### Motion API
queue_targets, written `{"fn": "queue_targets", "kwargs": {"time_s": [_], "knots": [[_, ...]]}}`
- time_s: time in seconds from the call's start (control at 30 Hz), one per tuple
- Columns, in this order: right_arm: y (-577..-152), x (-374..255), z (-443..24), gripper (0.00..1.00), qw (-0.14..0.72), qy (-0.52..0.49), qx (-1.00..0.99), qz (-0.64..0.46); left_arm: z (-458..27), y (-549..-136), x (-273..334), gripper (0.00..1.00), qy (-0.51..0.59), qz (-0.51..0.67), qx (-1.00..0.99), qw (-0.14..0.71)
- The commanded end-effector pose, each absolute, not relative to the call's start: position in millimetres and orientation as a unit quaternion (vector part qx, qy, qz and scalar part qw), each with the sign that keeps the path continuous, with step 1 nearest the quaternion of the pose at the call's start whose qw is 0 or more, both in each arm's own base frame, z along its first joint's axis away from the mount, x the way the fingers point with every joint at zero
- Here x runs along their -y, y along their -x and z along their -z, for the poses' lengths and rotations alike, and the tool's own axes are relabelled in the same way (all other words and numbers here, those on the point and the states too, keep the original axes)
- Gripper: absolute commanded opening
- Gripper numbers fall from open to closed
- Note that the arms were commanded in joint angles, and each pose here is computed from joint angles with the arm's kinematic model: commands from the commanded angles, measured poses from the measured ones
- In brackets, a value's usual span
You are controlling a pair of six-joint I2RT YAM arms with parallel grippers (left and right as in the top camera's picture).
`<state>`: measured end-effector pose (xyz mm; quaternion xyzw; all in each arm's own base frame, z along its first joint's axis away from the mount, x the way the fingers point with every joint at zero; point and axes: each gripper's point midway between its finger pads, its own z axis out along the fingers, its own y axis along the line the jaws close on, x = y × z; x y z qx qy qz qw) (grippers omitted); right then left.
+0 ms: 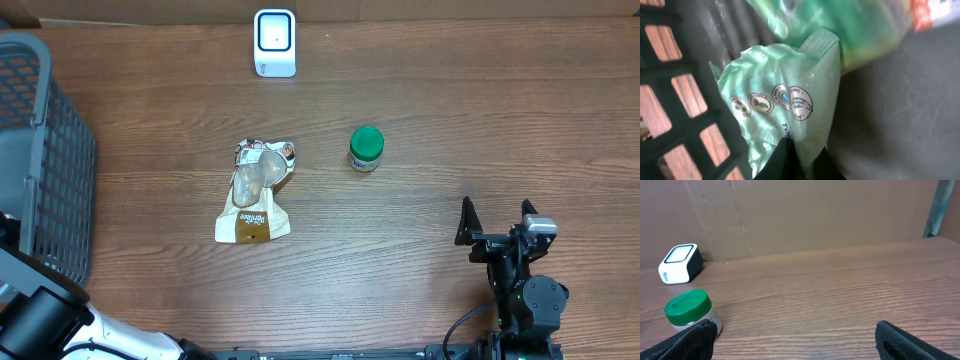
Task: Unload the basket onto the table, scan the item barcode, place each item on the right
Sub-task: 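Reach the left gripper into the basket and grasp the mint-green packet, then carry the mint-green packet out and place it beside the jar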
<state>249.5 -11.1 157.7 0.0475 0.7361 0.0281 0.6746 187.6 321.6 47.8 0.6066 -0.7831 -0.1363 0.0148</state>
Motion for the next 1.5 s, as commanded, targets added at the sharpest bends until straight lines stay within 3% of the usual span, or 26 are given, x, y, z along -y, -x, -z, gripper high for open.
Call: {"fn": "queue_targets", "kwargs": {"time_s": [0.0,0.17,0.37,0.53,0.7,0.83,1.1,1.47], "knots": [[-249,12,-155,1.0,0.674,-0.05,-0.737,-0.026,-61,-203,-327,0.04,-0.614,0.107,0.782,0.0],[-249,12,-155,1.0,0.674,-0.05,-0.737,-0.026,-128,-245,-340,0.04,-0.602,0.06,0.792,-0.084],[-249,12,-155,1.0,0.674,-0.05,-0.737,-0.026,-245,-296,-327,0.04,-0.54,0.017,0.808,-0.237],[-249,12,-155,1.0,0.674,-0.05,-0.737,-0.026,-345,-317,-272,0.04,-0.457,0.016,0.814,-0.358],[-249,12,-155,1.0,0.674,-0.05,-0.737,-0.026,-393,-327,-184,0.04,-0.346,0.005,0.844,-0.409],[-249,12,-155,1.0,0.674,-0.05,-0.737,-0.026,-384,-336,-112,0.04,-0.269,-0.019,0.887,-0.374],[-249,12,-155,1.0,0.674,-0.05,-0.737,-0.026,-300,-351,42,0.04,-0.09,-0.079,0.963,-0.243],[-249,12,-155,1.0,0.674,-0.05,-0.737,-0.026,-177,-336,168,0.04,0.004,-0.088,0.984,-0.152]]}}
